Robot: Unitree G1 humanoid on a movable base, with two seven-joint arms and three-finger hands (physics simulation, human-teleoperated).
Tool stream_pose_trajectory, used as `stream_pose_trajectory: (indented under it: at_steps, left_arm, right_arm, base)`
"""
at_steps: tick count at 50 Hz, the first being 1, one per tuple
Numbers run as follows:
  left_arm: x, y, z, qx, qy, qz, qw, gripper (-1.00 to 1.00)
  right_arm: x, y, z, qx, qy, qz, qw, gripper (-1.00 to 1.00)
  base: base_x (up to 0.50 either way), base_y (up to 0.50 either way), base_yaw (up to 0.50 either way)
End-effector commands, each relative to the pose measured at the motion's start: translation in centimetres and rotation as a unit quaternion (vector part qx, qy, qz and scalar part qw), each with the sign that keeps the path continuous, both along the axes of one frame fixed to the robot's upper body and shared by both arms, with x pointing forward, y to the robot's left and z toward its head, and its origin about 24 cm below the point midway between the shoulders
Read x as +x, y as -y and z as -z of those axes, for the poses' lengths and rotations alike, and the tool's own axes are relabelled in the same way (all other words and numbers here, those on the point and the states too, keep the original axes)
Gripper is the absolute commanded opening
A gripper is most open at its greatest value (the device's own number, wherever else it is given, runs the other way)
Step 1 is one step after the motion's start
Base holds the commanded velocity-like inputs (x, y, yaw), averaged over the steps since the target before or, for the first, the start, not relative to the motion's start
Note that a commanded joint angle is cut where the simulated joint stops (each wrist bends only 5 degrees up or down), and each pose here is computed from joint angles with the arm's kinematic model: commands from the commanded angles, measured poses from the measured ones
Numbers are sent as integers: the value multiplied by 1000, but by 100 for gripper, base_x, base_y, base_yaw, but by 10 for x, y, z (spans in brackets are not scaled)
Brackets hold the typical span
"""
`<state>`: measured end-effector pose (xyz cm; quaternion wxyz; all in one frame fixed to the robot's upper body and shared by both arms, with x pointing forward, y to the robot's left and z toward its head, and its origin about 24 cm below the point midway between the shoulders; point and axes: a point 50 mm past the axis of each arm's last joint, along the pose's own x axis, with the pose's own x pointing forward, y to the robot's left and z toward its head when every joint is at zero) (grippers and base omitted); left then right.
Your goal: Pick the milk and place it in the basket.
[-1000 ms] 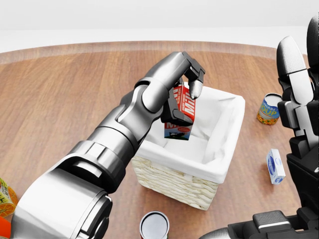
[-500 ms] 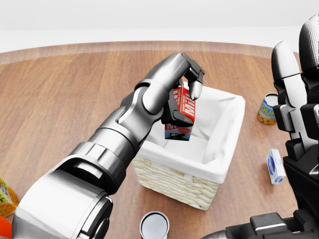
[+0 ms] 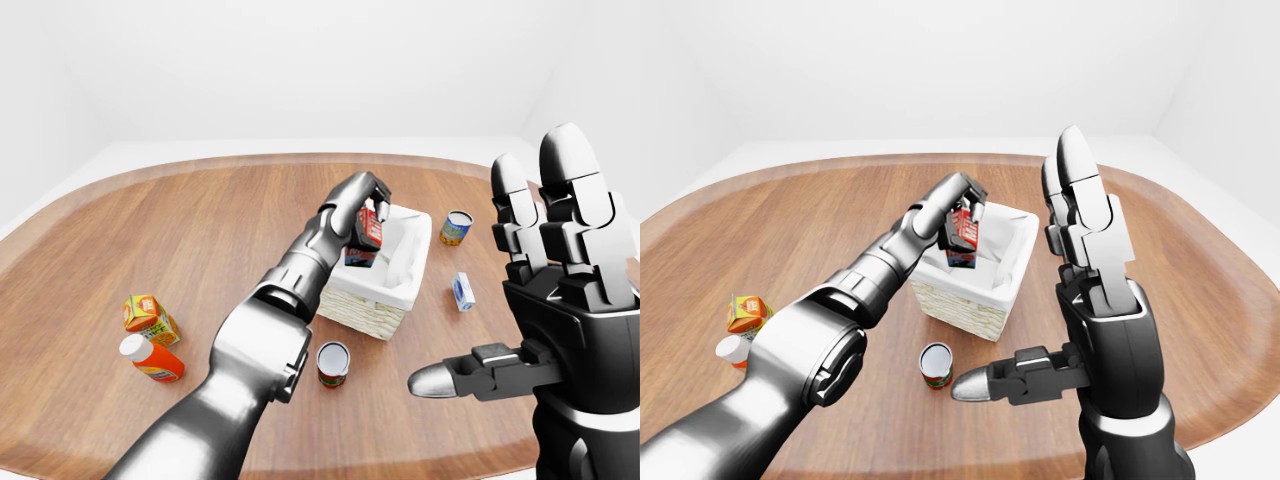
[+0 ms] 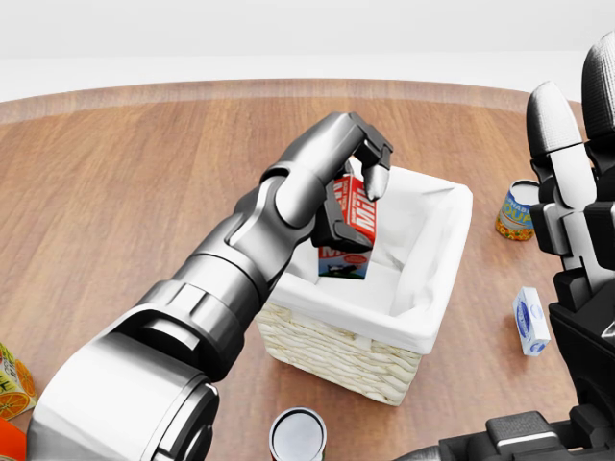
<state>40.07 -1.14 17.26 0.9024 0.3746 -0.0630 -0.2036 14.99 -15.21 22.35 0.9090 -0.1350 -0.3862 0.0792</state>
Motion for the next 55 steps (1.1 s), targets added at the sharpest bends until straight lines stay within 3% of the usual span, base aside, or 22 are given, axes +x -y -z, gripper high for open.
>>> stream_pose_trajectory:
  at_steps: [1, 19, 20, 46, 55]
  left_arm:
    - [3, -3, -11, -15, 22, -14, 1000, -100]
    - [3, -6, -4, -16, 18, -22, 999, -100]
    - [2, -6, -3, -13, 19, -23, 999, 100]
    - [4, -6, -14, -36, 27, -29, 999, 100]
    - [3, -6, -6, -52, 15, -32, 998, 100]
  right_arm:
    - [0, 0, 0, 1, 1, -2, 1000, 100]
    - [0, 0, 0, 3, -2, -4, 1000, 100]
    - [0, 0, 1, 3, -3, -5, 1000, 100]
    - [0, -1, 0, 1, -2, -4, 1000, 100]
    - [0, -1, 1, 0, -5, -3, 1000, 100]
  base:
    - [0, 0, 0]
    - [0, 0, 0]
    - [0, 0, 0]
    - [0, 0, 0]
    - [0, 0, 0]
